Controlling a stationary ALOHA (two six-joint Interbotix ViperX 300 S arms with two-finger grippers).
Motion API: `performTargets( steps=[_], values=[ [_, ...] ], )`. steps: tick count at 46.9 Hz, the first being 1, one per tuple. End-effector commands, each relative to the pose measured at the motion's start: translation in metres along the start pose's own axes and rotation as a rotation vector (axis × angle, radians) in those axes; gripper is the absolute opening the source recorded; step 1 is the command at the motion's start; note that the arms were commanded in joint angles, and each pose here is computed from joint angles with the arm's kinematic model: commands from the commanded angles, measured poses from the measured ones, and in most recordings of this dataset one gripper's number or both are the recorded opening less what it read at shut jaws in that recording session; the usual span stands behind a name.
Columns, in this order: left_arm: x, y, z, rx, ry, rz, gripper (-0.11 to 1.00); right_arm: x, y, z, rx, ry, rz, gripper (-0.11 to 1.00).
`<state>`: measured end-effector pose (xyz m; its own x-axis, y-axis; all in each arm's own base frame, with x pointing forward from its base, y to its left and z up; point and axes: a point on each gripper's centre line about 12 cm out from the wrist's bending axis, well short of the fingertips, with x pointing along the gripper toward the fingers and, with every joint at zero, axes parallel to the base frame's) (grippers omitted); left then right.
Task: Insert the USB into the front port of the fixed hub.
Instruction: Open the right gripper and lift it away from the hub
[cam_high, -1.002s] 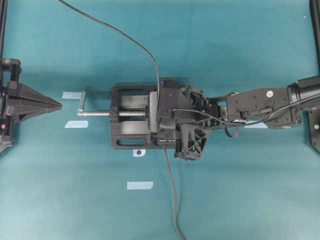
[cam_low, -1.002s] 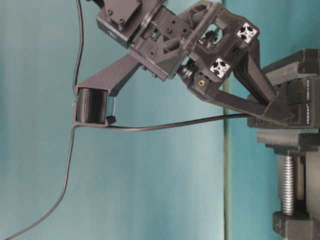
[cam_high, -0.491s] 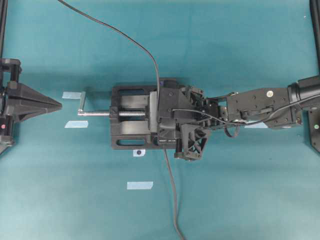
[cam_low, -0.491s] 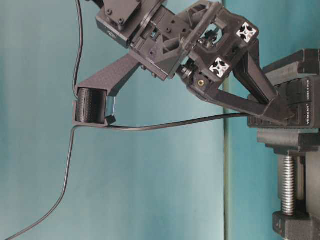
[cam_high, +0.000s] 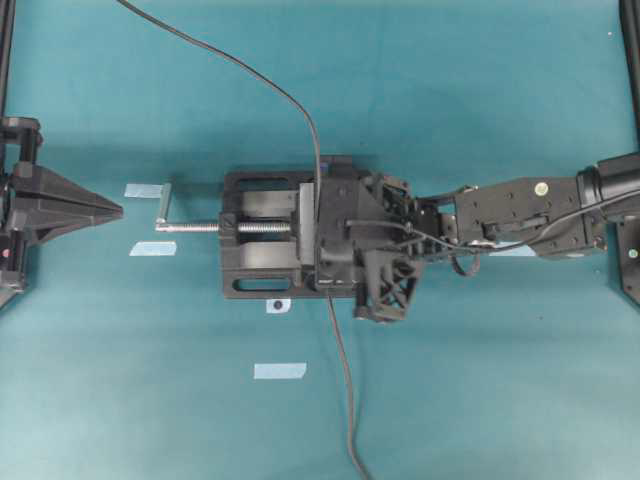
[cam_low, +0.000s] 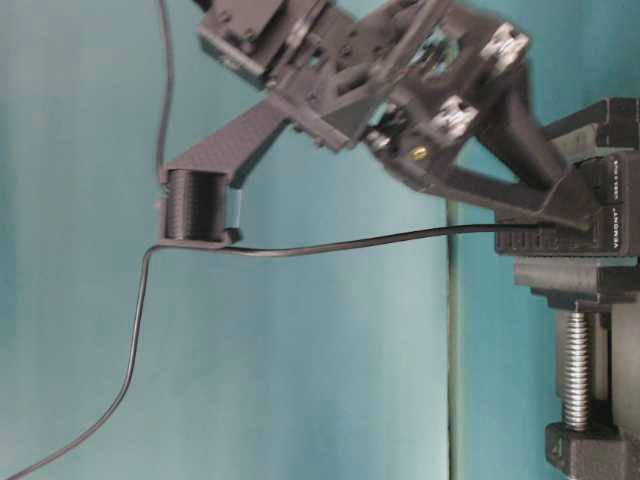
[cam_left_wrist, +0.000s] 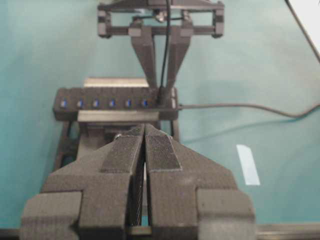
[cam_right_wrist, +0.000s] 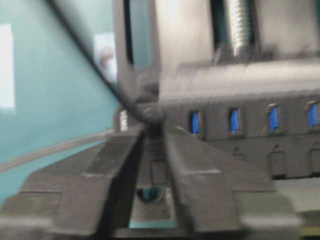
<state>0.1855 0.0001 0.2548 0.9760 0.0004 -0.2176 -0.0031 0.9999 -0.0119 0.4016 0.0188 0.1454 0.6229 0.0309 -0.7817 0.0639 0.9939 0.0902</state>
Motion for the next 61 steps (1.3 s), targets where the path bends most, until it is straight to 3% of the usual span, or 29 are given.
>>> performTargets(
  steps=[1,9,12,35,61],
  values=[
    [0.0,0.0,0.005,0.0,-0.014,0.001,0.0,-0.01,0.002,0.011,0.009,-0.044,0.008,0.37],
    [0.0,0.0,0.005,0.0,-0.015,0.001,0.0,-0.011,0.002,0.017,0.01,-0.053,0.007,0.65],
    [0.0,0.0,0.005,0.0,-0.015,0.001,0.0,-0.012,0.001,0.018,0.01,-0.055,0.006,0.7],
    [0.0,0.0,0.005,-0.002,-0.017,0.001,0.0,-0.022,-0.001,0.025,0.014,-0.085,0.005,0.69],
    [0.0,0.0,0.004,-0.002,-0.014,0.001,0.0,-0.064,-0.006,0.017,0.023,-0.142,0.005,0.69]
  ],
)
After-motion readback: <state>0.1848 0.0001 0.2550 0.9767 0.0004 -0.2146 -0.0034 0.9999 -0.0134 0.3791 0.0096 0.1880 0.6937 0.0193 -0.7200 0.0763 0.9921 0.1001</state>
